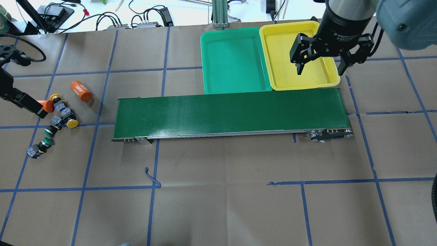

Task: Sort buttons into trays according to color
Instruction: 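Grasp a green-cap push button from the pile with the left gripper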

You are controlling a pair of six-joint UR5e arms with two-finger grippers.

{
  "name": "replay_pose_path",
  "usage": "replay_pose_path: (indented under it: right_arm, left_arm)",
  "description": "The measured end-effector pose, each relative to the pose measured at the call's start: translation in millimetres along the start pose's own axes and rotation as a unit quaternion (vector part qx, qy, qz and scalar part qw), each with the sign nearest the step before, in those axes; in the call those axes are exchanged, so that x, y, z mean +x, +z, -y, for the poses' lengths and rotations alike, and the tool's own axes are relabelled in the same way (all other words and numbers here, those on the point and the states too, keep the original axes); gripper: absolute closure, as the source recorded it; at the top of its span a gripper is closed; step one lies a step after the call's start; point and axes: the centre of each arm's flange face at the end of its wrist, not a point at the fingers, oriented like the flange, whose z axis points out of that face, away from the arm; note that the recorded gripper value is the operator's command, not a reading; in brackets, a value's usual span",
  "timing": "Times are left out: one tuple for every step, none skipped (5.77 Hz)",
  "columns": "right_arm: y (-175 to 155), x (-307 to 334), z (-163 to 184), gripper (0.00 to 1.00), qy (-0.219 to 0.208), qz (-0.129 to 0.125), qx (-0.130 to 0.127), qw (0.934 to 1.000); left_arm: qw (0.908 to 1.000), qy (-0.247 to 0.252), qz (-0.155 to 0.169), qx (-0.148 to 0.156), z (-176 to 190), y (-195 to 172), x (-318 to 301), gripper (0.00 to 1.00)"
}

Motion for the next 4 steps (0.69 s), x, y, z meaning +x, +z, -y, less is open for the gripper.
replay_pose_path:
  right_arm:
    - [0.1,-0.2,-0.1,0.00,0.000,0.000,0.000,1.0000]
    - [0.0,-0.5,-0.2,0.00,-0.001,0.000,0.000,1.0000]
    - [0.0,-0.5,-0.3,0.00,-0.001,0.000,0.000,1.0000]
    - [0.1,-0.4,-0.3,0.00,0.000,0.000,0.000,1.0000]
  left_arm:
    - [0.9998,0.017,0.006,0.003,-14.8,25.4,-17.3,0.03]
    - [0.9992,0.033,0.019,0.008,-33.5,53.7,-29.6,0.02]
    - [0.9988,0.040,0.025,0.012,-54.0,80.9,-34.8,0.02]
    - [0.9987,0.043,0.024,0.014,-67.1,98.5,-35.4,0.03]
